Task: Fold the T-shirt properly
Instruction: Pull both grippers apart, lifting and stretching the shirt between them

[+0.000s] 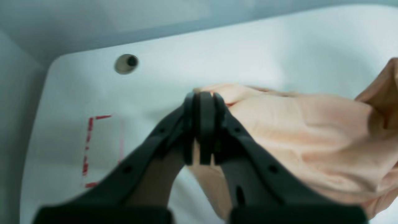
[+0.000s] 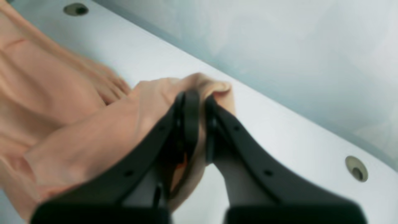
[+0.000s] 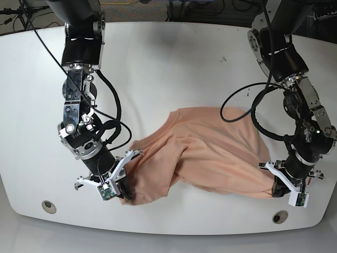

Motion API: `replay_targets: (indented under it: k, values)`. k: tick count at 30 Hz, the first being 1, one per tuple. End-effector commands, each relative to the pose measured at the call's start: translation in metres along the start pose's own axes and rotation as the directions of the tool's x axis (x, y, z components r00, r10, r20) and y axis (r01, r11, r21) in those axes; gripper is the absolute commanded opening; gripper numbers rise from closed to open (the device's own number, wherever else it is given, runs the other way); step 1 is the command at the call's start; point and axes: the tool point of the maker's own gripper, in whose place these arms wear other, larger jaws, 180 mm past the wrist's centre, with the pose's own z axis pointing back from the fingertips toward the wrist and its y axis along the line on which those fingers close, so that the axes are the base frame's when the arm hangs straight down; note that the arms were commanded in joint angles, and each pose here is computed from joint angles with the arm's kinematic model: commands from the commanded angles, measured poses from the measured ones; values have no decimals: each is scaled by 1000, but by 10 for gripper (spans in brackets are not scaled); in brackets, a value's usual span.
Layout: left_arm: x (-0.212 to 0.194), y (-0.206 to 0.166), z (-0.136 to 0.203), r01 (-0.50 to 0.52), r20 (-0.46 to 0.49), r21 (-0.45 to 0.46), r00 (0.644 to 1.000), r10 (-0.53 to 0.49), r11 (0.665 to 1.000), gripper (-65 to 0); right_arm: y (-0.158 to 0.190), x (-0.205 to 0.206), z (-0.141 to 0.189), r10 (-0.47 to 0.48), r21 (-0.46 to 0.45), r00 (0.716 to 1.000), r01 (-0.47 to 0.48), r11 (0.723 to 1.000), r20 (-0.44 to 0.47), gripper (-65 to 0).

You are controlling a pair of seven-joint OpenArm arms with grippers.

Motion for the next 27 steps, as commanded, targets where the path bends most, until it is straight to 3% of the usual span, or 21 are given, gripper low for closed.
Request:
replay_targets:
  k: [1, 10, 12, 27]
  values:
    - [38, 4, 6, -22, 96, 20, 995, 20, 1000, -650, -23, 34, -4, 34, -38, 997, -31, 999, 72, -641]
    - [88, 4, 11, -25, 194, 29, 981, 18, 999, -650, -58, 65, -14, 78, -88, 993, -70, 994, 88, -640]
    - [126, 2, 16, -7, 267, 27, 964, 0, 1000, -650, -81, 87, -17, 105, -121, 990, -93, 988, 92, -640]
    - [172, 20, 36, 39, 339, 89, 938, -68, 995, -650, -106, 134, -6, 170, -187, 973, -140, 972, 154, -639]
